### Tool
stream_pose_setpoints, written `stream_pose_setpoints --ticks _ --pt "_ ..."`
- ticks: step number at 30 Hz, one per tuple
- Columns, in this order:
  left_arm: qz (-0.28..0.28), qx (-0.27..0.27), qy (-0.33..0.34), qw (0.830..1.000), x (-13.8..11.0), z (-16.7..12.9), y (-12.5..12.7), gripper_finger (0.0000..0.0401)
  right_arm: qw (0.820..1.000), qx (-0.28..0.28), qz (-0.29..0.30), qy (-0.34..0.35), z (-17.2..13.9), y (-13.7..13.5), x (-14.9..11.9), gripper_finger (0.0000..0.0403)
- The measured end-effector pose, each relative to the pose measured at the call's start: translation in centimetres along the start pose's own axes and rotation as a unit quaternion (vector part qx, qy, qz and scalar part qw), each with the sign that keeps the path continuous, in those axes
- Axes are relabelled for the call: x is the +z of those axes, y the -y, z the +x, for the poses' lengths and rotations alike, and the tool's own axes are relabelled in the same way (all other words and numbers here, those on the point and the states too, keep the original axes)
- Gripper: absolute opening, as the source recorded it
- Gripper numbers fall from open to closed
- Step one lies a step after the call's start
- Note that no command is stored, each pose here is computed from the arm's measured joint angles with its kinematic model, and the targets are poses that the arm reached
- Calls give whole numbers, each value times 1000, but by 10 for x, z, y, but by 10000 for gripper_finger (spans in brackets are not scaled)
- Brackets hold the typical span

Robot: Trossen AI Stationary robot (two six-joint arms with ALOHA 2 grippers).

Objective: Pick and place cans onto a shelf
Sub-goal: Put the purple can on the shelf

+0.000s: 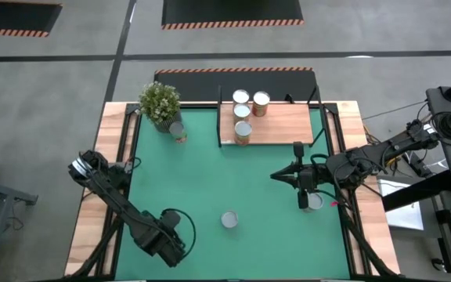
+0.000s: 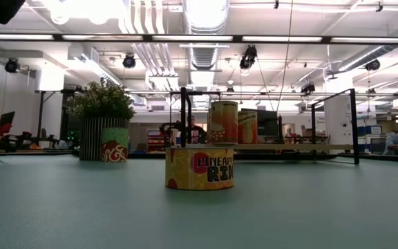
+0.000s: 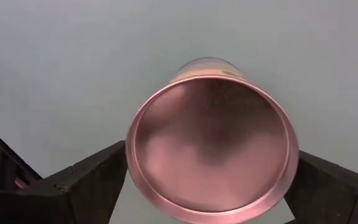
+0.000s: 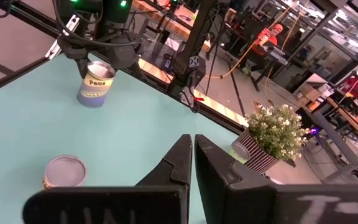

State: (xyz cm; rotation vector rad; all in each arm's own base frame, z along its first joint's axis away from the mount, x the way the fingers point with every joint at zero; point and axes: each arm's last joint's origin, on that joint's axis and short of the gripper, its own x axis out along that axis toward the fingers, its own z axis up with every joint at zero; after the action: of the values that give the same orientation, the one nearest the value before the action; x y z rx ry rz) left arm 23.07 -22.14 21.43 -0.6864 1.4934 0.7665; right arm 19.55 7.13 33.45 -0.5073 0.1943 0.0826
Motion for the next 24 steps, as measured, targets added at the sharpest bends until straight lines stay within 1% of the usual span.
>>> stream_pose_setpoints --ticks 3,7,8,12,14,16,18,20,22,24 --pt "21 -3 -2 1000 0 -1 1 343 1000 0 0 0 0 0 0 9" --pt "35 -13 -2 999 0 -5 3 289 1000 0 0 0 0 0 0 9" --pt "37 -13 -2 999 0 -5 3 282 1000 0 0 0 0 0 0 9" --pt "45 -13 -2 999 0 -5 3 283 1000 0 4 0 0 0 0 9" --pt "58 -14 -7 998 1 -8 4 283 1000 0 5 0 0 0 0 9" --pt "76 -27 -8 997 4 -15 7 283 1000 0 8 -1 0 0 0 9" --pt "102 -40 -6 994 11 -27 11 283 1000 1 8 -3 0 0 -1 9" --pt "134 -48 8 990 21 -41 13 293 1000 1 8 -3 0 0 -1 9" --pt "172 -60 32 983 34 -56 16 302 1000 1 11 -2 0 0 0 9" --pt "215 -68 64 972 50 -73 17 303 1000 1 15 -4 -1 0 -1 9"
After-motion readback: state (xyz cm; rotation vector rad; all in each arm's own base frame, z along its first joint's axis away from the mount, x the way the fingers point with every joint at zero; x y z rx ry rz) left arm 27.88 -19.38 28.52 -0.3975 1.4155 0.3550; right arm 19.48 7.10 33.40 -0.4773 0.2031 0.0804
